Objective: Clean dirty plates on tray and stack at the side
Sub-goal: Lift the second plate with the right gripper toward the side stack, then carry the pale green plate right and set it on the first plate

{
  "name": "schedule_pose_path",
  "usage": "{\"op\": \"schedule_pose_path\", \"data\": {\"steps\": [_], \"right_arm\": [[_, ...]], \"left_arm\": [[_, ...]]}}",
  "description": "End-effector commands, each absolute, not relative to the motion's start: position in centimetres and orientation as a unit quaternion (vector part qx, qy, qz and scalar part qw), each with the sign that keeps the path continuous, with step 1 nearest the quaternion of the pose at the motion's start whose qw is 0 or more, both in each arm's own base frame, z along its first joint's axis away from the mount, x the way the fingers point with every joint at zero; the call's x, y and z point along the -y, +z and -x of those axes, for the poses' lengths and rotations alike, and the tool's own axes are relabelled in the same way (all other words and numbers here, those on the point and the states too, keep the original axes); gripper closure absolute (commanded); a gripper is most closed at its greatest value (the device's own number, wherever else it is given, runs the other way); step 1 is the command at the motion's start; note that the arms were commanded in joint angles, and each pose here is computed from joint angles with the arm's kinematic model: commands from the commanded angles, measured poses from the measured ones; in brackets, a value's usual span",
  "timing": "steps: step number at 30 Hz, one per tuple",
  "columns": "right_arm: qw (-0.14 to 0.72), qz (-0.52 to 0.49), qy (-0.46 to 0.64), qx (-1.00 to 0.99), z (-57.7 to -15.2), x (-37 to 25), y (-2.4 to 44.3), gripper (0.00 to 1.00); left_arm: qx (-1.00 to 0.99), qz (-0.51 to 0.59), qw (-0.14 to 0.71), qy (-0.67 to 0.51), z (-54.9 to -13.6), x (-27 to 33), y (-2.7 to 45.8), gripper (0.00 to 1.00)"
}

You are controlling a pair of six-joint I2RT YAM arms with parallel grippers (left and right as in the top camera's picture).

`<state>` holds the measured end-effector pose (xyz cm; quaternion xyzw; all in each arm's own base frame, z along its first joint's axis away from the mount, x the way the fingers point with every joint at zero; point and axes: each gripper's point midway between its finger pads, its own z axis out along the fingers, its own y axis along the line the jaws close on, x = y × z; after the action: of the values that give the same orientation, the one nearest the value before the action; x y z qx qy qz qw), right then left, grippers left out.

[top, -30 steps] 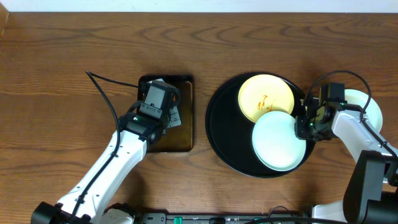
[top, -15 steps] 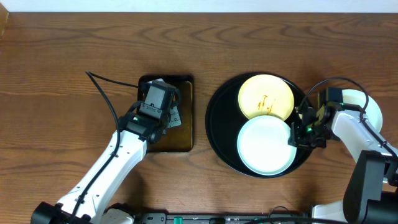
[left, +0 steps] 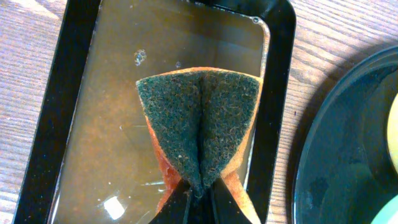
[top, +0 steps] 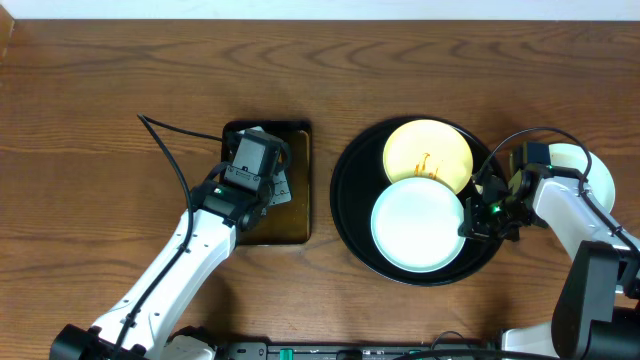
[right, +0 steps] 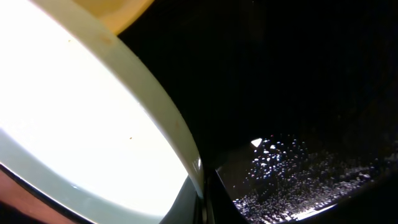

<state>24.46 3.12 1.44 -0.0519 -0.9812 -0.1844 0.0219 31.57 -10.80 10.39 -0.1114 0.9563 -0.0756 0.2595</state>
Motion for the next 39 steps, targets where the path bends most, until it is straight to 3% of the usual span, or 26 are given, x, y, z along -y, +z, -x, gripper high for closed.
{"op": "schedule_pose_path", "data": {"steps": [1,12,22,39], "right_arm": [[0.020,0.049,-0.207,0.977,-24.7,-3.6,1.5,0.99],[-0.064,0.025,-0.240,0.968,-28.1,-4.4,5.5,0.99],[-0.222,0.050,-0.115,0.967,-33.0,0.0,13.6,0.99],[-0.366,-0.029,0.101,0.924,-32.3,-1.3,22.1,0.99]], "left_arm": [[-0.955,0.109,0.266,-0.067,-31.7,10.4,10.6,0.92],[-0.955,0.109,0.266,-0.067,-31.8,10.4,10.6,0.92],[-0.955,0.109,0.266,-0.067,-31.8,10.4,10.6,0.92],[-0.955,0.109,0.266,-0.067,-31.8,10.4,10.6,0.92]]}}
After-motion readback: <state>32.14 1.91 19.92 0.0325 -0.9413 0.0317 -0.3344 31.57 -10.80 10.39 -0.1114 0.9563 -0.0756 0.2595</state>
